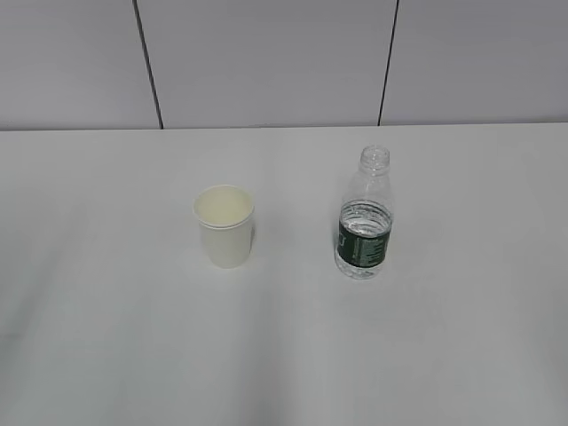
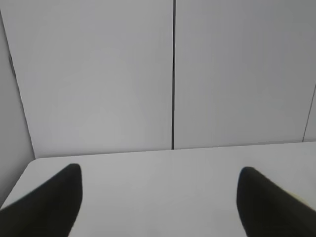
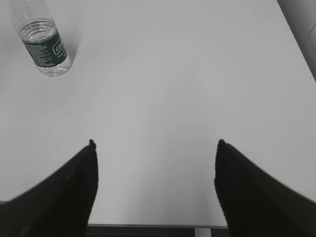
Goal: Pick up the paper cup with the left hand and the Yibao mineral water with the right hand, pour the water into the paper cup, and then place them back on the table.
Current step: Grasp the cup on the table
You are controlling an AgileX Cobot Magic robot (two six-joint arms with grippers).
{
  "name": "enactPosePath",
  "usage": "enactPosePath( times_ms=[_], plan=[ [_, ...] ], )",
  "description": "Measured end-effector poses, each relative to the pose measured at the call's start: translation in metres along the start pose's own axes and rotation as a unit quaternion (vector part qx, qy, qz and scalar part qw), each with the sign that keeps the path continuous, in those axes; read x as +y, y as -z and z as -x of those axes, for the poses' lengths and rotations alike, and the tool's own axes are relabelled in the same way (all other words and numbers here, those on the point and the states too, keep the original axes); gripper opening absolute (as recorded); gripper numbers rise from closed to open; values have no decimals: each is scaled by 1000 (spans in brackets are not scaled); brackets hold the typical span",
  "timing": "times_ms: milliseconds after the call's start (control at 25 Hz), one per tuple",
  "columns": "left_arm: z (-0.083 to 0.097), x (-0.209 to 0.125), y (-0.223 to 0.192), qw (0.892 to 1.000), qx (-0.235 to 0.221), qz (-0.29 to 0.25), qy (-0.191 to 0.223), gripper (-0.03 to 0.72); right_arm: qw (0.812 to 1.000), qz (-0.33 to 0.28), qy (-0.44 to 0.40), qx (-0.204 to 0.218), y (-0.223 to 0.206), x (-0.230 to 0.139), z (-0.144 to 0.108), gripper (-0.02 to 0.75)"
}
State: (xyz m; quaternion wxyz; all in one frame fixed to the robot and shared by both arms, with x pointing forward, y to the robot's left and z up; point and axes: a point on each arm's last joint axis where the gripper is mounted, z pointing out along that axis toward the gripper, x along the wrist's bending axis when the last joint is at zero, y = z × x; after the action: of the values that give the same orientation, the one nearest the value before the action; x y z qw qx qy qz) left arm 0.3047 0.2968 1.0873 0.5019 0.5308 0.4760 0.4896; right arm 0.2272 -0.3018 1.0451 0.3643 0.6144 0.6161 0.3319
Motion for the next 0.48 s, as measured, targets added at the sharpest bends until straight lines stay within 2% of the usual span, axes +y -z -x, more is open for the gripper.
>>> enactPosePath(
  times_ms=[480],
  plan=[
    [0,-15,-50,1000,3,-23,1,577,1000,0,0,0,0,0,0,569]
  ],
)
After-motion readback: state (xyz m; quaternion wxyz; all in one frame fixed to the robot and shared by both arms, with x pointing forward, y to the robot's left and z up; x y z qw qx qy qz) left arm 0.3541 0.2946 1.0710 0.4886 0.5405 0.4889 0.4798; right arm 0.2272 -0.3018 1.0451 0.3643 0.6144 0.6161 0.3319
